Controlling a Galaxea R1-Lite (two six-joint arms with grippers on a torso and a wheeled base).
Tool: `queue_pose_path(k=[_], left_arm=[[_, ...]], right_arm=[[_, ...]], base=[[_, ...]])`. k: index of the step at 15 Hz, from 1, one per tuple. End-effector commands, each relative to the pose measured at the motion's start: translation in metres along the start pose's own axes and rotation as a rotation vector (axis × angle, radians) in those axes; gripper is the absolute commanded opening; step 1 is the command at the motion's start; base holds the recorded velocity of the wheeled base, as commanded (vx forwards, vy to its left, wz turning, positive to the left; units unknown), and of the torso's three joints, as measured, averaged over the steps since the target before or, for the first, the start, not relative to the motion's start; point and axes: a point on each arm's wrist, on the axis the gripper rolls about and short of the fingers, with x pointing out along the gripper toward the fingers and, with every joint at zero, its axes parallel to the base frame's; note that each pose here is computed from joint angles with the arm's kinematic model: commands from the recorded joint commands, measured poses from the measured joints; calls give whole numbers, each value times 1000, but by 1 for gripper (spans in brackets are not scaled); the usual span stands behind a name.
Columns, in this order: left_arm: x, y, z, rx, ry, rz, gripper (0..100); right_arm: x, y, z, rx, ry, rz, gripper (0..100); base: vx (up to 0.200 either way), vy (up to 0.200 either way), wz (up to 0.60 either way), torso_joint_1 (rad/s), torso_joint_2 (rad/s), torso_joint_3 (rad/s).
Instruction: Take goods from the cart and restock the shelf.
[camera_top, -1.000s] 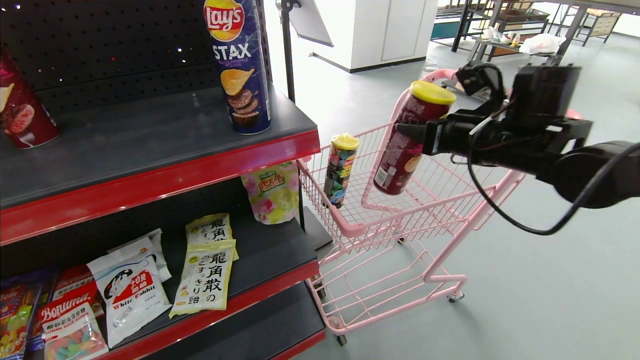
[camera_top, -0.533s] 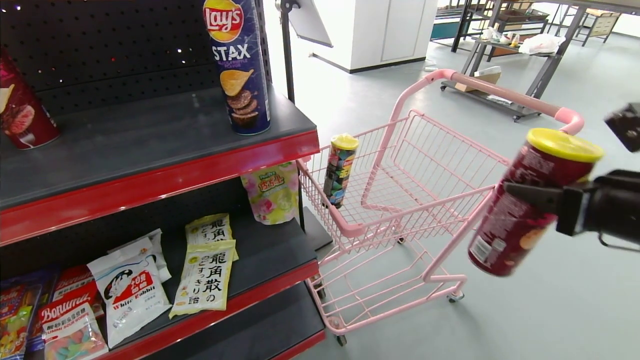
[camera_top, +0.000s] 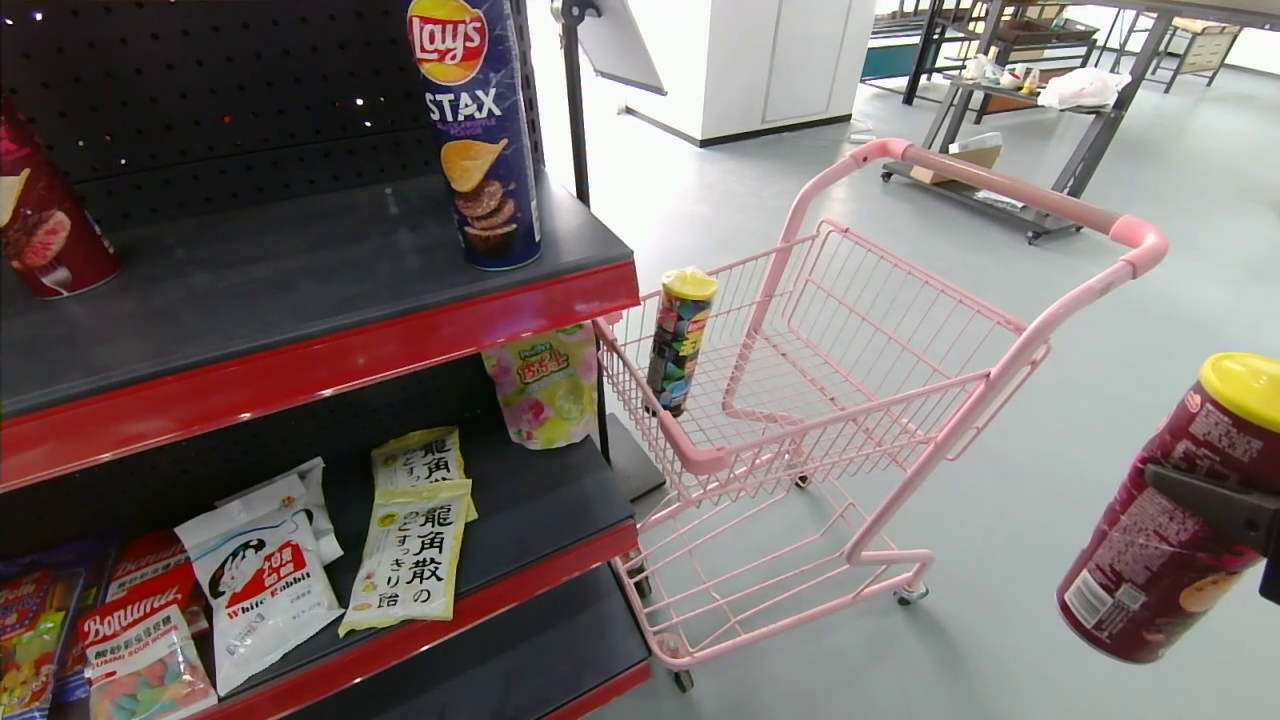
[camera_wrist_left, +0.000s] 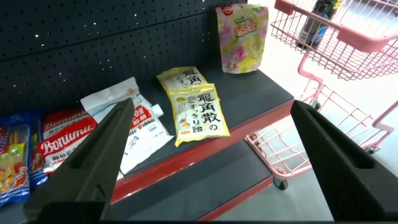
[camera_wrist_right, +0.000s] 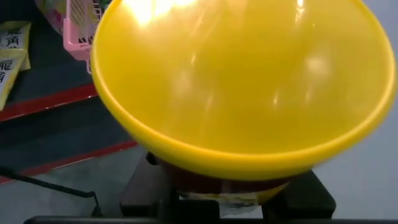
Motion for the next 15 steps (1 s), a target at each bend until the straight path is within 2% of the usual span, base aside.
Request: queue_pose_path(k=[1,5,15], left_arm=[[0,0,0,0,0,1,100],[0,0,0,0,0,0,100],[0,0,0,0,0,1,100]], right_arm=[[-2,0,1,0,-10,-2,0],[1,-1,3,2,-4,-9,0],[13,-3,22,-33,-19,-3,0]], base=[[0,0,0,0,0,0],[0,0,0,66,-271,-190],[0,0,0,187,-555,-371]])
